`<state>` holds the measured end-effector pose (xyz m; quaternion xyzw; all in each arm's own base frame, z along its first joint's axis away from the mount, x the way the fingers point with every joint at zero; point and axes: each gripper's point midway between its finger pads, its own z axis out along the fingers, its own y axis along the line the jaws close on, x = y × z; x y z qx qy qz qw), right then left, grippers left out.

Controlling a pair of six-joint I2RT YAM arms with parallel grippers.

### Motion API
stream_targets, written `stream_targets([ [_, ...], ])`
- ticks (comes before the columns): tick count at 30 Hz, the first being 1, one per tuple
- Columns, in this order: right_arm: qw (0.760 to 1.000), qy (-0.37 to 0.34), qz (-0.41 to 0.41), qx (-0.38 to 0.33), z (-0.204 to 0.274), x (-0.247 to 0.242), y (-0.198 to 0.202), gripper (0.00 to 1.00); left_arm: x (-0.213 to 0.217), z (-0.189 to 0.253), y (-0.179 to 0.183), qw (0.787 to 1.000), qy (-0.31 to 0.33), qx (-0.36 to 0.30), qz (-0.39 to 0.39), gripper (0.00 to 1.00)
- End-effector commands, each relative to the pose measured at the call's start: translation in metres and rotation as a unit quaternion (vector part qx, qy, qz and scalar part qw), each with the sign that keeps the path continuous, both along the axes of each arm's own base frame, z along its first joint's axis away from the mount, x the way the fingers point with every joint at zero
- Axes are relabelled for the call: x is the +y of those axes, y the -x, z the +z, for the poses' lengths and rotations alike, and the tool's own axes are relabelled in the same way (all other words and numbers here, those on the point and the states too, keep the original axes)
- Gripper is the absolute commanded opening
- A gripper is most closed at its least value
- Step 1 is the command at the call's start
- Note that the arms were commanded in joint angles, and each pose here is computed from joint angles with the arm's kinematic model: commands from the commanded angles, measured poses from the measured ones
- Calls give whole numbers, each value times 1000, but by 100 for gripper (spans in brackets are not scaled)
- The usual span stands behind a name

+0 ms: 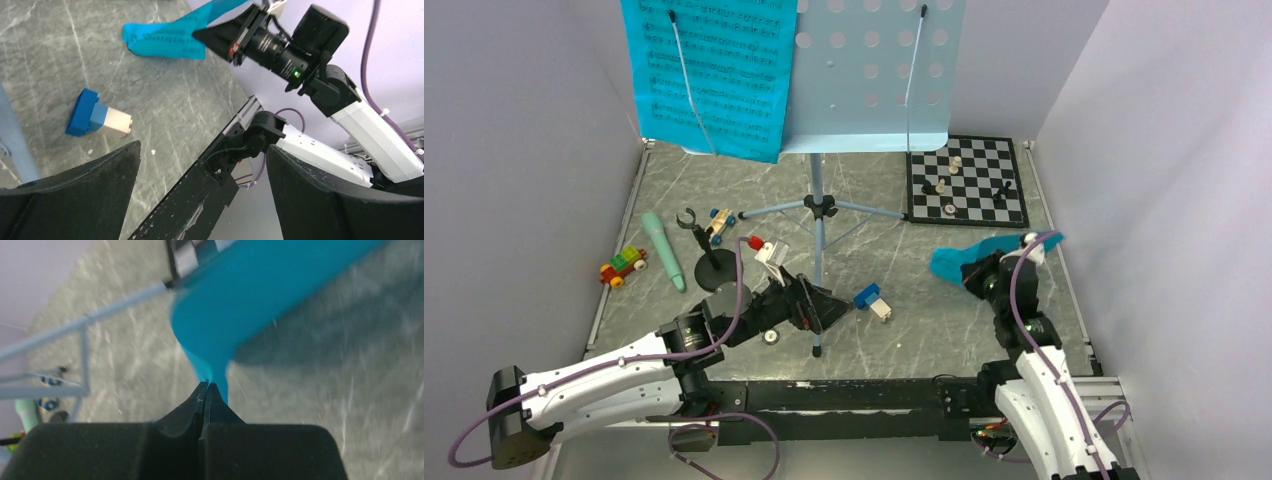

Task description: Pack up the instrument practice props

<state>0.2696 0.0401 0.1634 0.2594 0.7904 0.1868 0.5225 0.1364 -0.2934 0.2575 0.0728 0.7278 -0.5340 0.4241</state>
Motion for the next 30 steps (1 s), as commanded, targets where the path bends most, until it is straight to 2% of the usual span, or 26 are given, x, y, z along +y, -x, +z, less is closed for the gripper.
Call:
stream_targets([
  [1, 997, -82, -2, 7, -31, 16, 12, 0, 0, 0, 1, 1000, 25, 11, 4, 99],
  [9, 993, -115, -3, 30, -61, 25, 21, 0, -3, -8, 1, 999, 20, 24, 2, 99],
  [16, 981, -189, -6, 33, -79, 38, 25, 0, 1, -14, -1, 999, 16, 33, 14, 99],
  [17, 980, -196, -8, 27, -77, 38, 24, 3, 2, -14, -1, 999, 16, 35, 16, 99],
  [21, 982, -189, -13, 13, -65, 34, 25, 33, 7, -17, -2, 999, 19, 39, 26, 99],
  [23, 983, -180, -15, 10, -58, 32, 25, 43, 8, -18, -2, 999, 20, 41, 29, 99],
  [26, 984, -178, -13, 11, -51, 32, 26, 51, 7, -18, -2, 999, 20, 41, 29, 99],
  [30, 985, -171, -14, 21, -49, 31, 28, 57, 6, -16, -2, 999, 16, 41, 26, 99],
])
